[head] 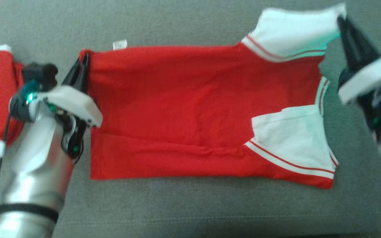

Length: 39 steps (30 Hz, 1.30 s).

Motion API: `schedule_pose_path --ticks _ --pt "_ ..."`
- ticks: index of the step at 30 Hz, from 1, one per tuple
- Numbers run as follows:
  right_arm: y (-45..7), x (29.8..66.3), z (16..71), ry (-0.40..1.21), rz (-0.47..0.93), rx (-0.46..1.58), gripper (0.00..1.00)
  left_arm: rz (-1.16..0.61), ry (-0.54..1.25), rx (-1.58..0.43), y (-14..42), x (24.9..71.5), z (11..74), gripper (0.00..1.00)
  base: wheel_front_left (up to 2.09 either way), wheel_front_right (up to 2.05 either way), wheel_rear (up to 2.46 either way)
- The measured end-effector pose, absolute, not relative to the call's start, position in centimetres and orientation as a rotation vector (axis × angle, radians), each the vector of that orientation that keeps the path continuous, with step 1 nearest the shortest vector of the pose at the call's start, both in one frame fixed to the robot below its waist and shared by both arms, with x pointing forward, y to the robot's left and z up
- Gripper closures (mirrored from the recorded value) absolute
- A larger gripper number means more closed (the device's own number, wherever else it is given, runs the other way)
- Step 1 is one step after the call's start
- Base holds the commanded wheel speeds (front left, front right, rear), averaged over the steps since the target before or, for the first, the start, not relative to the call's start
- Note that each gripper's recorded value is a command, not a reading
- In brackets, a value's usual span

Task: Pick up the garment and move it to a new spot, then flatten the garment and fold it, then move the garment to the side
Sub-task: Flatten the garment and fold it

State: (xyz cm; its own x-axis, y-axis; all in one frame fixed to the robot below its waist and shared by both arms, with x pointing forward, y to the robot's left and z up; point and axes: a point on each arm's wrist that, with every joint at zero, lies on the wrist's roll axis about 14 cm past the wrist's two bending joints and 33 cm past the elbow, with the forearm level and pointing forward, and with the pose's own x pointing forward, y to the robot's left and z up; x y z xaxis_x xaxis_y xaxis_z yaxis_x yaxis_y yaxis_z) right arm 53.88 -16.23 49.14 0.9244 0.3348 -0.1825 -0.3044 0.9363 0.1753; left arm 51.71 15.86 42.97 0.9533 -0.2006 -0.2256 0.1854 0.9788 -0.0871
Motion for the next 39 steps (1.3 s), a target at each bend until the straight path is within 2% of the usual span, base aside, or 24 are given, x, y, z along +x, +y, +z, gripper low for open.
schedule_pose_path --ticks 5,6,9,18,19,20,21,24,27,39 --pt "-17.4 48.6 45.8 0.317 0.297 0.198 1.0 -0.195 0.213 -0.097 15.1 49.2 42.7 1.0 0.0 0.0 0.0" --pt "-17.8 46.3 44.0 0.368 0.27 0.235 1.0 -0.187 0.229 -0.119 14.9 47.7 41.9 1.0 0.0 0.0 0.0" --pt "-17.8 43.4 41.8 0.435 0.236 0.289 1.0 -0.175 0.272 -0.14 15.0 45.2 40.3 1.0 0.0 0.0 0.0" --pt "-17.4 38.8 40.2 0.495 0.172 0.363 1.0 -0.149 0.383 -0.176 15.2 41.3 38.4 1.0 0.0 0.0 0.0" --pt "-17.4 38.3 39.9 0.509 0.165 0.37 0.98 -0.147 0.398 -0.183 15.2 40.9 38.2 0.98 0.0 0.0 0.0" --pt "-17.3 37.8 39.7 0.52 0.156 0.375 0.51 -0.146 0.408 -0.192 15.1 40.7 38.1 0.62 0.0 0.0 0.0" --pt "-17.3 37.4 39.5 0.527 0.149 0.373 0.0 -0.144 0.419 -0.199 15.1 40.4 37.9 0.0 0.0 0.0 0.0" --pt "-17.6 36.6 39.7 0.516 0.119 0.368 0.0 -0.132 0.429 -0.197 15.2 39.7 37.7 0.0 0.0 0.0 0.0" --pt "-17.8 36.9 41.6 0.433 0.11 0.334 0.0 -0.094 0.384 -0.177 15.9 39.3 38.4 0.0 0.0 0.0 0.0" --pt "-17.3 38.5 49.5 0.154 0.135 0.166 0.0 -0.036 0.051 -0.073 16.2 39.8 47.3 0.0 0.0 0.0 0.0"
